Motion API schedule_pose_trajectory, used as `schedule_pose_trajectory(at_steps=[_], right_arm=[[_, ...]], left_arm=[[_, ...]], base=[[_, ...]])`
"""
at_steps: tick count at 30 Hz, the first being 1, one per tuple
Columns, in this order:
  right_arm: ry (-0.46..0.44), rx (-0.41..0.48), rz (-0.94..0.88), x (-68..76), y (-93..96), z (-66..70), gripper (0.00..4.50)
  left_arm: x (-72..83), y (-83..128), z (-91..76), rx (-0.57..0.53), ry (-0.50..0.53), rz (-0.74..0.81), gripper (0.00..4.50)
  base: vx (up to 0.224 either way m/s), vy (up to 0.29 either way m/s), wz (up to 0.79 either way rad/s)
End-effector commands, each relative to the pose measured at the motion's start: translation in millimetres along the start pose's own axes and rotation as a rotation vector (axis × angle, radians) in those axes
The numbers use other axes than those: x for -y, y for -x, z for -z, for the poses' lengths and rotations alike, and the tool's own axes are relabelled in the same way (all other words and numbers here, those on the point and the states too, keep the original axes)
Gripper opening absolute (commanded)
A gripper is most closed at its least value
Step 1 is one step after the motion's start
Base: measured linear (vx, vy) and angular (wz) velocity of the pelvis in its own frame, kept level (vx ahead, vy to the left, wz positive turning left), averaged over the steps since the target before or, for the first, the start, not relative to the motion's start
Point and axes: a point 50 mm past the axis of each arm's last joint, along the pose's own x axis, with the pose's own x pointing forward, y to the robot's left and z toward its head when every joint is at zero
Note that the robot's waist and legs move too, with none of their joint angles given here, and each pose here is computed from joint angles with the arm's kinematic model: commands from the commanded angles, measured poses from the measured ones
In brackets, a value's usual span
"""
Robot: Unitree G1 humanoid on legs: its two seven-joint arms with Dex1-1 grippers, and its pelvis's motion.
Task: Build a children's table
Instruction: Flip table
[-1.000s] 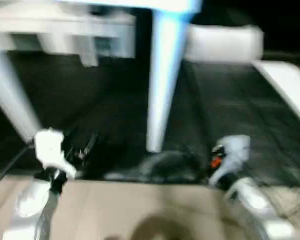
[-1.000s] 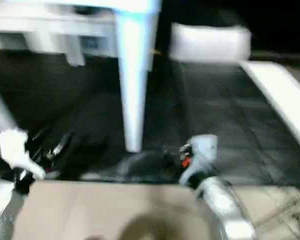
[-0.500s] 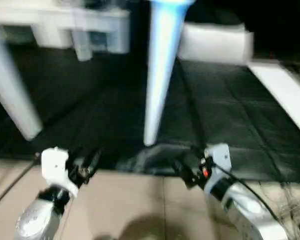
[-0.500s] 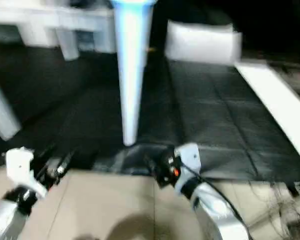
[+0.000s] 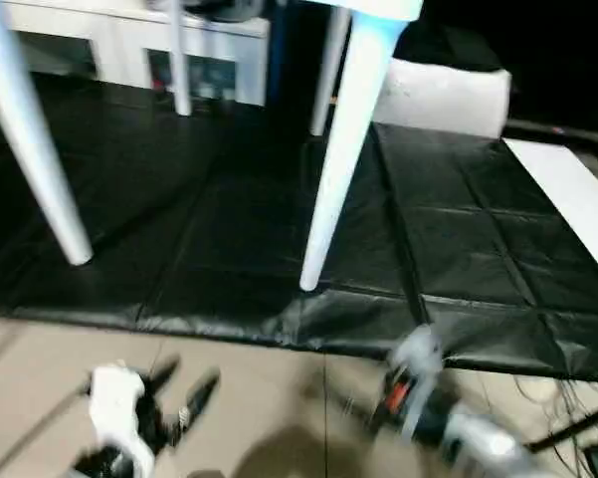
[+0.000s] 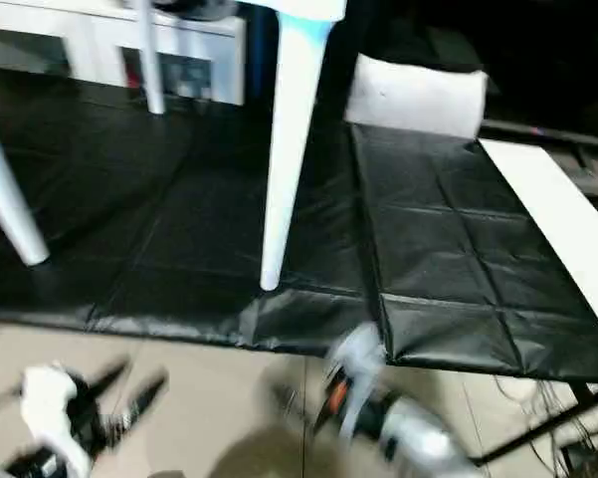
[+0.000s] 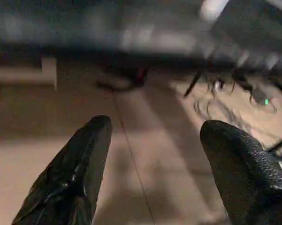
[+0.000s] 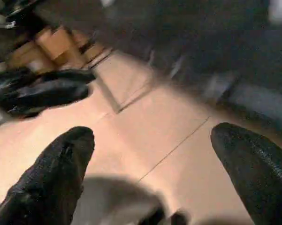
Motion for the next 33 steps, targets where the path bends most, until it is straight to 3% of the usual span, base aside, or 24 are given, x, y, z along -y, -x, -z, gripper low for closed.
schedule_pose_trajectory(at_steps=[1, 4, 7, 8, 10, 11, 13, 14, 16, 17, 19, 23, 33], right_arm=[[0.007, -0.043, -0.018, 8.3, -0.1, 6.5, 4.50], [0.025, -0.159, -0.028, 15.4, -6.3, 25.0, 4.50], [-0.015, -0.298, 0.013, 22.6, -16.6, 50.5, 4.50], [-0.015, -0.298, 0.013, 22.6, -16.6, 50.5, 4.50], [-0.020, -0.428, 0.209, 36.9, -22.9, 72.7, 4.50], [-0.022, -0.451, 0.252, 39.7, -23.2, 76.2, 4.50], [-0.069, -0.487, 0.375, 46.6, -23.4, 85.0, 4.50], [-0.149, -0.501, 0.476, 48.6, -21.3, 94.9, 4.50], [-0.218, -0.530, 0.556, 47.9, -18.2, 106.0, 4.50], [-0.218, -0.530, 0.556, 47.9, -18.2, 106.0, 4.50], [-0.292, -0.549, 0.653, 47.8, -13.3, 115.8, 4.50], [-0.374, -0.596, 0.747, 44.8, -8.8, 127.9, 4.50], [-0.443, -0.558, 0.816, 50.2, -4.5, 127.3, 4.50]], left_arm=[[0.1, -1, 9.6, -0.021, 0.008, -0.003, 3.35], [-4.0, -1, 25.6, -0.082, 0.034, -0.024, 3.35], [-14.3, -4, 57.8, -0.208, 0.067, -0.088, 3.35], [-14.3, -4, 57.8, -0.208, 0.067, -0.088, 3.35], [-25.5, -11, 77.2, -0.286, 0.070, -0.185, 3.35], [-27.5, -12, 80.0, -0.296, 0.076, -0.207, 3.35], [-34.3, -18, 87.7, -0.323, 0.089, -0.293, 3.35], [-37.9, -26, 96.0, -0.377, 0.120, -0.352, 3.35], [-36.1, -35, 103.1, -0.437, 0.133, -0.349, 3.35], [-36.1, -35, 103.1, -0.437, 0.133, -0.349, 3.35], [-31.6, -41, 115.0, -0.553, 0.111, -0.362, 3.35], [-30.6, -48, 119.4, -0.603, 0.109, -0.385, 3.35], [-30.1, -46, 126.1, -0.625, 0.140, -0.432, 3.35]], base=[[0.079, 0.034, -0.03], [0.064, 0.007, -0.04], [0.000, 0.000, 0.00], [0.000, 0.000, 0.00], [0.000, 0.000, 0.00], [0.000, 0.000, 0.00], [0.000, 0.000, 0.00], [0.000, 0.000, 0.00], [0.000, 0.000, 0.00], [0.000, 0.000, 0.00], [0.000, 0.000, 0.00], [0.000, 0.000, 0.00], [0.006, 0.080, 0.01]])
